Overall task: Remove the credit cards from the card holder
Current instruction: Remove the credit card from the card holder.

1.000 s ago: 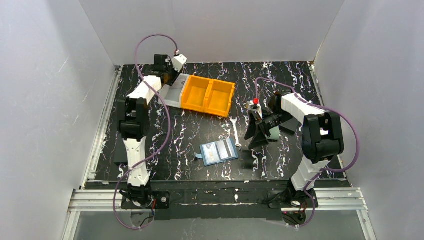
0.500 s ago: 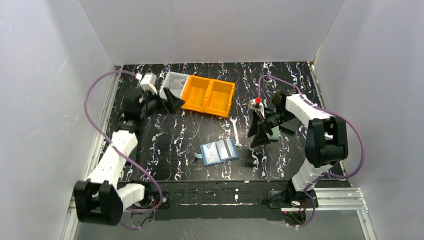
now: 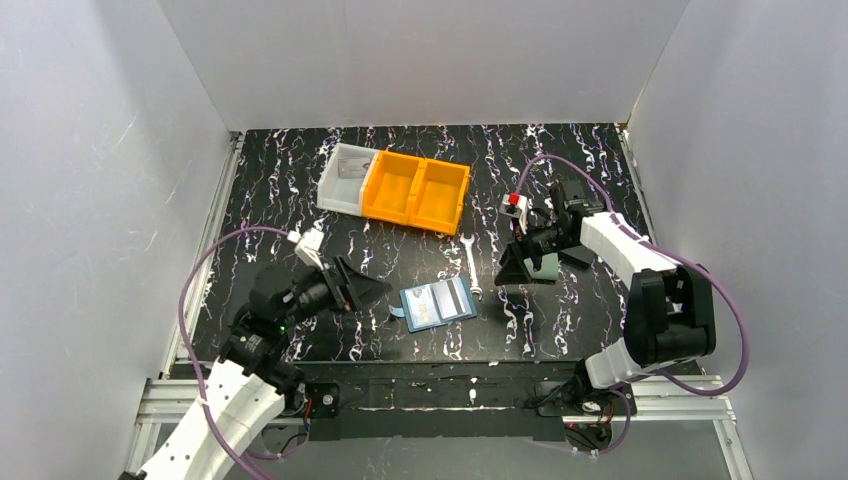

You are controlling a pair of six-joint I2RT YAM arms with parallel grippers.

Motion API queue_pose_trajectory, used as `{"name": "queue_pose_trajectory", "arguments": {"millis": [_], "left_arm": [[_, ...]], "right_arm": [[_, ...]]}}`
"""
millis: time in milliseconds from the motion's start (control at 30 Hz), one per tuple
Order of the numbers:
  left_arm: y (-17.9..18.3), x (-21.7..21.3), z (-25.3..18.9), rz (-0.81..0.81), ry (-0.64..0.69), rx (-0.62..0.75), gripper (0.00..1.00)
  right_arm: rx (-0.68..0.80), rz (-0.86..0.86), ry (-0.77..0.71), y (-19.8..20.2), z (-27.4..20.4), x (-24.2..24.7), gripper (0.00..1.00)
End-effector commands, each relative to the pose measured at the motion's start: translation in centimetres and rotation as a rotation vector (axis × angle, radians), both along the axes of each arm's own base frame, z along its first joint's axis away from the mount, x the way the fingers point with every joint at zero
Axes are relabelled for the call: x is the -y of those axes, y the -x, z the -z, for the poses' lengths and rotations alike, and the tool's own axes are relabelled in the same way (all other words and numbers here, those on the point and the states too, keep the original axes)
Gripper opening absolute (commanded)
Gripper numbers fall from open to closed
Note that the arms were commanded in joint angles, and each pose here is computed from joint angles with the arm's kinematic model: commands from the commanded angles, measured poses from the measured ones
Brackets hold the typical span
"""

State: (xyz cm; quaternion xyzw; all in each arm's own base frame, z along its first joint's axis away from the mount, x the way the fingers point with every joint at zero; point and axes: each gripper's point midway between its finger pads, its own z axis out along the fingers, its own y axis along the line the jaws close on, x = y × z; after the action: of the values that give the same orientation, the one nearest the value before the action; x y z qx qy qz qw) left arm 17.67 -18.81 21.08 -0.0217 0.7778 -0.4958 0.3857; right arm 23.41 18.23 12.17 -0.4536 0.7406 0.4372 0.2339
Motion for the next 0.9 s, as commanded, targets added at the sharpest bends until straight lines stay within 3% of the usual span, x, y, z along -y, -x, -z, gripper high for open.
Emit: {"name": "queue_pose_trajectory", "arguments": {"millis": [0, 167, 233, 300, 500, 600, 867], "left_arm": [[1.6, 1.1, 4.8, -0.014, -0.058, -0.208, 0.86], [1.9, 3.4, 6.7, -0.003, -0.18, -0.223, 0.86], [1.7, 4.4, 7.7, -0.012, -0.224, -0.255, 0.81], [1.4, 5.8, 8.5, 0.0, -0.241, -0.274, 0.69], [0.2, 7.3, 11.6, -0.04, -0.316, -0.3, 0.54], [-0.1, 7.0, 12.8, -0.078, -0.342, -0.323, 0.48], [-0.6, 6.8, 14.5, -0.108, -0.379, -0.345, 0.42]], "right_arm": [[0.074, 0.119, 0.001, -2.1, -1.0, -0.9, 0.8], [0.117, 0.096, 0.022, -1.6, -1.2, -2.6, 0.74], [0.127, 0.08, 0.028, -1.2, -0.9, -3.8, 0.63], [0.12, 0.056, 0.048, -0.4, -0.3, -5.2, 0.48], [0.046, 0.073, 0.118, 0.2, 2.2, -7.4, 0.15], [0.021, 0.078, 0.131, 0.3, 2.9, -8.2, 0.11], [-0.054, 0.036, 0.153, 1.7, 4.9, -9.9, 0.11]]}}
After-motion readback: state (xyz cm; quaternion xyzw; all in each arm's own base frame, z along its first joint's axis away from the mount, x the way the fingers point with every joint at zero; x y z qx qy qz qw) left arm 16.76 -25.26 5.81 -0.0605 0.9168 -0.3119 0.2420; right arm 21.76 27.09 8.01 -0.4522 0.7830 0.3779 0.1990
